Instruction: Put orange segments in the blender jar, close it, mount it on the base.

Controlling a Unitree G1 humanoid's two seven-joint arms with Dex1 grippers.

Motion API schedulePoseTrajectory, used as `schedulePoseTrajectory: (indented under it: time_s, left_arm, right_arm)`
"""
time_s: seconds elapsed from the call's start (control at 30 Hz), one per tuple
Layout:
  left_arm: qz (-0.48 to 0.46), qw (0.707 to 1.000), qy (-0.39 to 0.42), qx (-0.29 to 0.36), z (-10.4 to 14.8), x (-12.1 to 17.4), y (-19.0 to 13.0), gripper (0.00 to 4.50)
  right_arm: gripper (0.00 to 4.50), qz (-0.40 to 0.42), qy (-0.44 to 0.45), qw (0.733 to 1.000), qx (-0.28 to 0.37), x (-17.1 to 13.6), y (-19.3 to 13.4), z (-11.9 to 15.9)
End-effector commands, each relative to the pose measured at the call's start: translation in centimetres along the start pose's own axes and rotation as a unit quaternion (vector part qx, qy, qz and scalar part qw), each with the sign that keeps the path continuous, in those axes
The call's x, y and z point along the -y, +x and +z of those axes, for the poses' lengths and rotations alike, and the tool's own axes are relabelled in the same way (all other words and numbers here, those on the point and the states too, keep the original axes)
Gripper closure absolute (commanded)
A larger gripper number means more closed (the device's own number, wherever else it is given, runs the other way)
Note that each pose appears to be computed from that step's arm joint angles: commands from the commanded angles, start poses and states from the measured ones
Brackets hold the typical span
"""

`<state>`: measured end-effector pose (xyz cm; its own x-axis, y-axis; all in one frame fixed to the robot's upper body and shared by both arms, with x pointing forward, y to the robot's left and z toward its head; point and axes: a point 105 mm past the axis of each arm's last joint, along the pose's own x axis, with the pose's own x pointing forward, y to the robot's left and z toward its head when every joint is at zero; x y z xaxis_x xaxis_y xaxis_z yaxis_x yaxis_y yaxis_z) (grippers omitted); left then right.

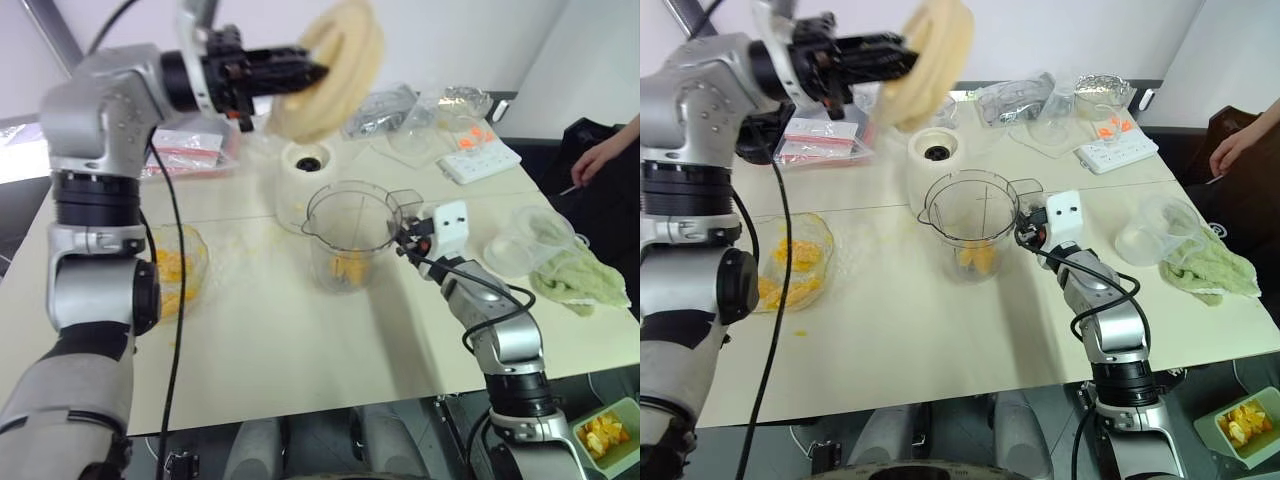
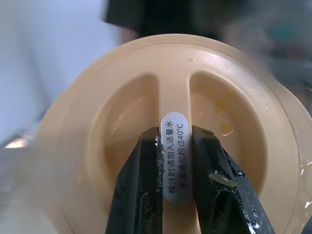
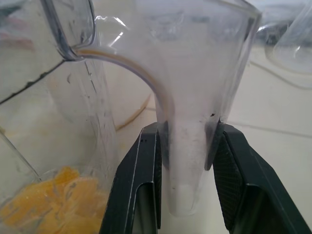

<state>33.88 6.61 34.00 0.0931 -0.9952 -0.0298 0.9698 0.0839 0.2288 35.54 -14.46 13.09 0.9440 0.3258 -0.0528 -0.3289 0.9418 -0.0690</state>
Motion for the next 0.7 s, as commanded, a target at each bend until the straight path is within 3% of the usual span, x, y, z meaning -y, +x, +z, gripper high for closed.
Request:
schedulePoseTrajectory:
  time_s: [0.03,0.37,0.7]
  left_arm:
    - [-0.039,0.998,0.02,-0.047,-1.5,1.1,0.6,4.26]
    - [-0.059,0.99,0.017,-0.127,-6.9,1.2,1.1,4.26]
    - [-0.089,0.983,0.017,-0.16,-10.1,0.8,3.4,4.26]
  right_arm:
    - [3.64,0.005,-0.01,0.999,0.048,-0.9,-0.3,2.7]
    - [3.64,0.012,0.0,0.999,0.049,-2.4,-0.8,2.6]
    - [3.64,0.038,0.008,0.998,0.052,-3.7,-1.5,3.4]
